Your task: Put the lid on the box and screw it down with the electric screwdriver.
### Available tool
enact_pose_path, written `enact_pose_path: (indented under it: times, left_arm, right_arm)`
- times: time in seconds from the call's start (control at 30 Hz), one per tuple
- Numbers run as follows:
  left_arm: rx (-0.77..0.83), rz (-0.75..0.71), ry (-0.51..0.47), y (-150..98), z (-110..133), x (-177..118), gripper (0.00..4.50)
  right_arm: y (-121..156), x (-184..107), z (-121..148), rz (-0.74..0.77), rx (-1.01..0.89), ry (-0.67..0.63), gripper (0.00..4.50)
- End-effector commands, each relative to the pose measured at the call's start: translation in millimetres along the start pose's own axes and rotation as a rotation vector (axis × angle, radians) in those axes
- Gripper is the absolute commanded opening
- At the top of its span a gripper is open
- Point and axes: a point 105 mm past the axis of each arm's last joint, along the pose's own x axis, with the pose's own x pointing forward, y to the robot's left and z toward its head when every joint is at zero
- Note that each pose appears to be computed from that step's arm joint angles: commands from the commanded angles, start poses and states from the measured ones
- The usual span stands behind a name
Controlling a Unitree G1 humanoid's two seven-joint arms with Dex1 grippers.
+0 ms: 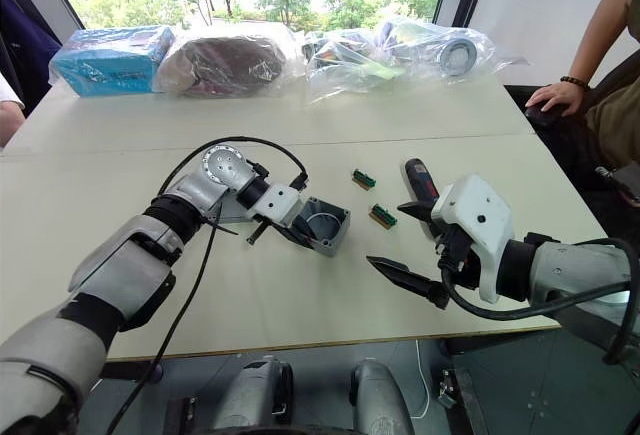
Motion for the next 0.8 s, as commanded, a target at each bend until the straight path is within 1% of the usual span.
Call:
enact_pose_path:
  times: [0.03, 0.13, 0.17, 0.23, 0.27, 0.33, 0.37, 0.47, 0.53, 0.6, 0.67, 0.73, 0.8]
  left_arm:
    - [0.023, 0.014, 0.027, 5.7, 2.8, -10.5, 1.08]
    - [0.019, 0.037, 0.018, 9.2, 5.5, -15.7, 2.17]
    - [0.022, 0.049, 0.014, 10.7, 6.9, -18.1, 2.63]
    - [0.029, 0.072, 0.007, 13.1, 9.4, -23.5, 3.27]
    - [0.032, 0.080, 0.005, 13.6, 10.2, -25.6, 3.70]
    - [0.029, 0.119, -0.010, 16.4, 14.3, -35.1, 4.39]
    - [0.027, 0.136, -0.019, 17.2, 16.4, -39.9, 4.49]
    - [-0.020, 0.206, -0.061, 17.2, 22.8, -60.1, 4.49]
    - [-0.086, 0.397, -0.122, 23.8, 23.3, -83.5, 4.49]
    - [-0.162, 0.551, -0.133, 23.4, 16.5, -102.5, 4.49]
    - [-0.276, 0.689, -0.154, 19.9, 9.6, -118.7, 4.49]
    - [-0.371, 0.872, -0.109, 17.1, -3.5, -137.7, 4.49]
    - [-0.457, 1.045, -0.038, 9.2, -18.3, -155.0, 4.49]
  right_arm:
    - [3.2, 0.0, 8.6, 0.009, -0.042, -0.027, 4.50]
    - [3.9, 1.6, 9.1, 0.018, -0.041, -0.030, 4.50]
    - [4.0, 2.3, 9.3, 0.020, -0.042, -0.031, 4.50]
    - [4.3, 3.5, 9.4, 0.025, -0.042, -0.033, 4.50]
    - [4.5, 4.0, 9.5, 0.027, -0.042, -0.033, 4.50]
    - [4.6, 4.8, 9.5, 0.030, -0.043, -0.035, 4.50]
    - [4.8, 5.1, 9.5, 0.032, -0.043, -0.035, 4.50]
    - [4.6, 5.7, 9.7, 0.036, -0.040, -0.039, 4.50]
    - [3.6, 6.3, 10.1, 0.040, -0.036, -0.044, 4.50]
    - [2.3, 7.3, 10.2, 0.042, -0.034, -0.049, 4.50]
    - [1.7, 8.8, 10.1, 0.048, -0.033, -0.052, 4.50]
    - [1.7, 10.0, 10.2, 0.058, -0.032, -0.056, 4.50]
    - [1.2, 11.0, 9.6, 0.068, -0.031, -0.056, 4.50]
